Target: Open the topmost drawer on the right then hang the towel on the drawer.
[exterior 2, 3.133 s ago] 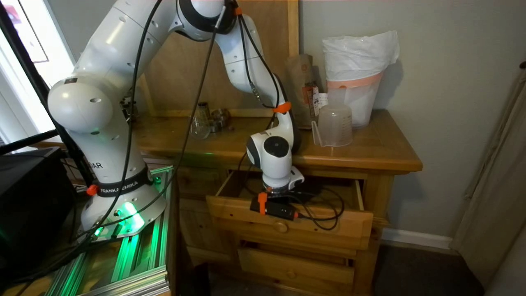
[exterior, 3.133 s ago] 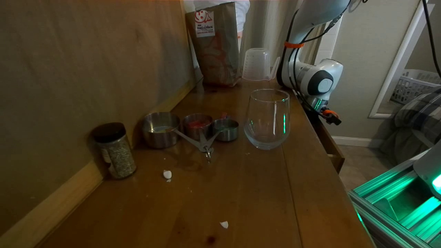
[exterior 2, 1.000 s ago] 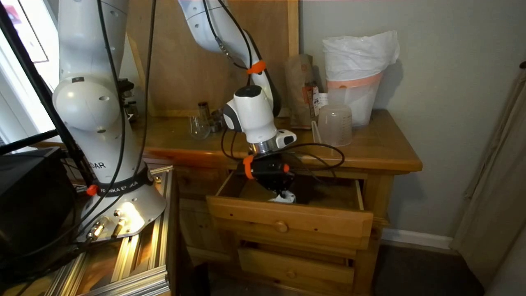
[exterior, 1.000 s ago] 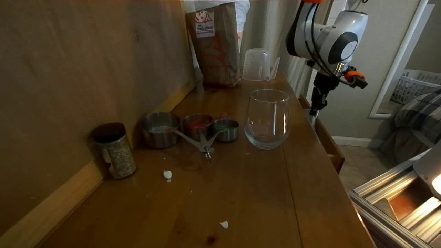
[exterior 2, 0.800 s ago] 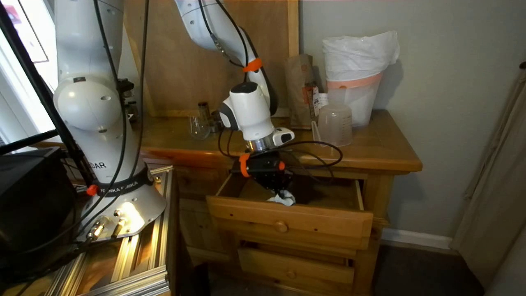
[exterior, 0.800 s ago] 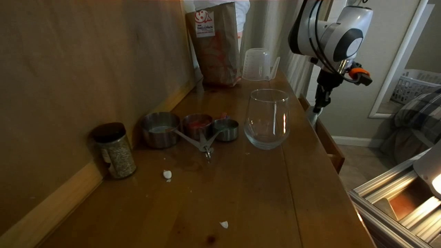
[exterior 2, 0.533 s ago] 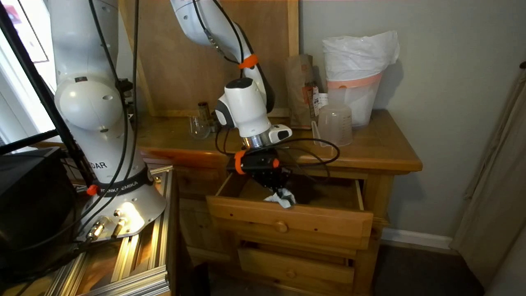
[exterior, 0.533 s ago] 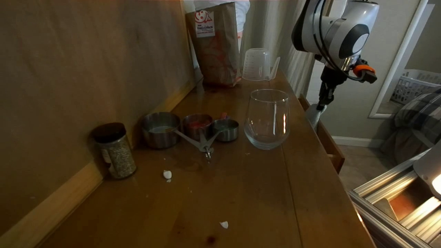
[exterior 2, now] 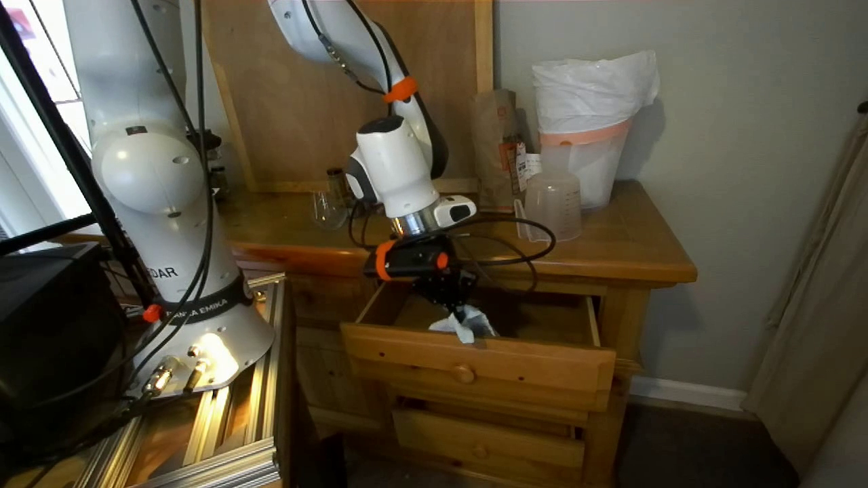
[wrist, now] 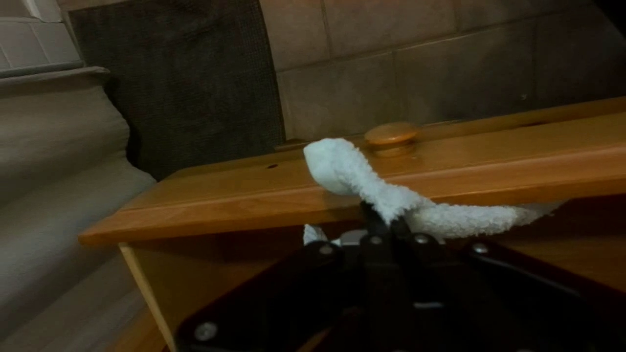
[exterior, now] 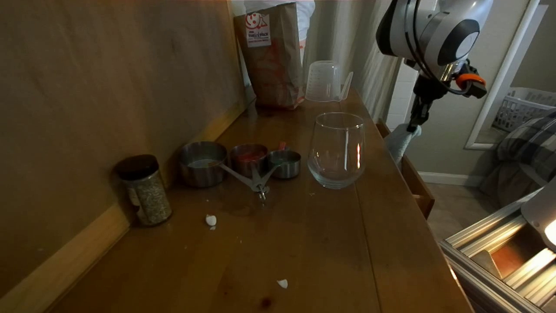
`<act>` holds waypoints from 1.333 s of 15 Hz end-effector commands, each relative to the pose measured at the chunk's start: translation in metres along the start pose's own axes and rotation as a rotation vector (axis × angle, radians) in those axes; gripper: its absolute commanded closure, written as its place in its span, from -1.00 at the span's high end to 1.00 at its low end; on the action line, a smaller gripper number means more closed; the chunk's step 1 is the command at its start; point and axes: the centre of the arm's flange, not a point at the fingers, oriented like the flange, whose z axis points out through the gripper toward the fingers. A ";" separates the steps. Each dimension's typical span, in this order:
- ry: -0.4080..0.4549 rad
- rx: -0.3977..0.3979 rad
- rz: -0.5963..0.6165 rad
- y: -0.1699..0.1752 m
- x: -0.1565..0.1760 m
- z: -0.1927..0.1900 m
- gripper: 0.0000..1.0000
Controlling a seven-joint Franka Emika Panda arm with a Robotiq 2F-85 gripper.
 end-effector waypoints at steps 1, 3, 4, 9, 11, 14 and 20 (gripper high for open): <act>0.001 0.000 0.000 0.000 0.000 0.000 -0.94; -0.011 -0.012 0.024 0.008 -0.009 -0.009 -0.93; -0.015 -0.020 0.038 0.010 -0.013 -0.012 -0.93; -0.013 -0.056 0.160 0.025 -0.037 -0.015 -0.94; -0.021 -0.054 0.205 0.028 -0.045 -0.017 -0.94; -0.038 -0.037 0.276 0.028 -0.053 -0.015 -0.94; -0.033 0.007 0.298 0.020 -0.057 -0.009 -0.39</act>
